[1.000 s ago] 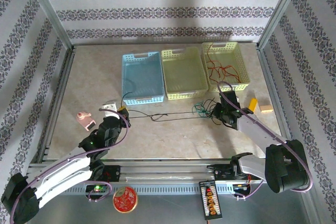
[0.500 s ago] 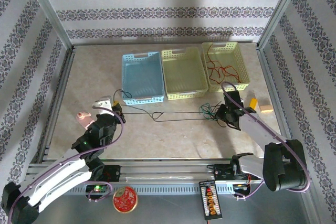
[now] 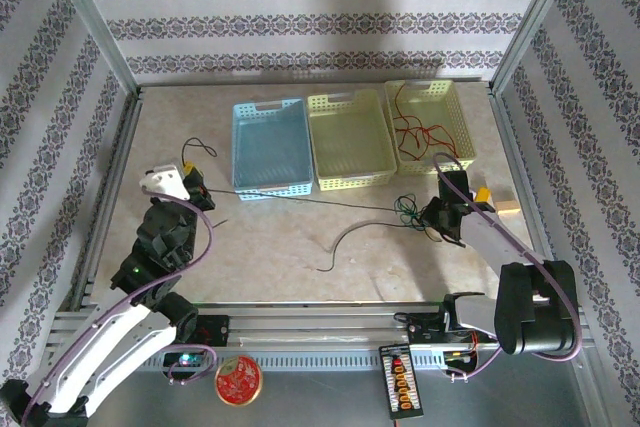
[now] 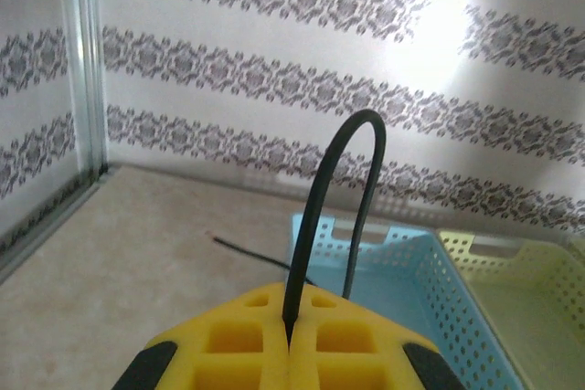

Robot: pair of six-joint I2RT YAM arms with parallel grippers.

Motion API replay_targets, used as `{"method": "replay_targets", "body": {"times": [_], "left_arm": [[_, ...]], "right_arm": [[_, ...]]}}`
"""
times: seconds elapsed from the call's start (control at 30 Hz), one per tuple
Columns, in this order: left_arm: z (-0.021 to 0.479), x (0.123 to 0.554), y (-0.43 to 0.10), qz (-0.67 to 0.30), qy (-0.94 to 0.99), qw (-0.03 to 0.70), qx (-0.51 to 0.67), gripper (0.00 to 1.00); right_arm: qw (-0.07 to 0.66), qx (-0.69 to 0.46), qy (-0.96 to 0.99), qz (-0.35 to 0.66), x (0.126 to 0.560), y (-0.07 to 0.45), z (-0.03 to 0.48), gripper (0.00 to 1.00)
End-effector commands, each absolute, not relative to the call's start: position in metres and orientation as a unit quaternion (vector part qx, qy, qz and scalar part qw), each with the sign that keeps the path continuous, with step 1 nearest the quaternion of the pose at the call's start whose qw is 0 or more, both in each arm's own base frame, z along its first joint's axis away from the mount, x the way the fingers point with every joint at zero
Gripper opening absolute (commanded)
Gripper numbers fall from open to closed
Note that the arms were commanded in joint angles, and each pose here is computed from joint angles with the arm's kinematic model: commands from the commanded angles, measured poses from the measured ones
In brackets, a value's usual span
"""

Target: Untangle the cables

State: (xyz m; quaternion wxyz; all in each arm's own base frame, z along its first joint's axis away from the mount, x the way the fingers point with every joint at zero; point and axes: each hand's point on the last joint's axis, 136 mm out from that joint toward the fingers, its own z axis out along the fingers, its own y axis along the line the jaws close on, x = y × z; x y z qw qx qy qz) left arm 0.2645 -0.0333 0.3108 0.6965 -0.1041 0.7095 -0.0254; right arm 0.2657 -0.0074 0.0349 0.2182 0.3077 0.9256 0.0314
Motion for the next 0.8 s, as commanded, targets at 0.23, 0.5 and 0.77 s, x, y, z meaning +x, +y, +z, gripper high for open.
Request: {"method": "replay_targets", "body": {"times": [0.23,0.5,0.77], "left_arm": [[0.313,0.284,-0.153,-0.243,0.745,0.614,0.095,0.00],[0.271,0.269,-0.222,-0.356,0.767,0.493,0.203,0.00],[0.200,0.250,-0.268,-0.381,0.804,0.376,0.257,0.00]], "right_arm": [[0.205,0.266,0.940,0.061,0.270,0.014,0.034,0.00],[0.294,0.194,0.932,0.082,0.274,0.037,0.073,0.44],[0.383,0.059,0.897,0.212,0.280,0.100,0.137,0.59]]}}
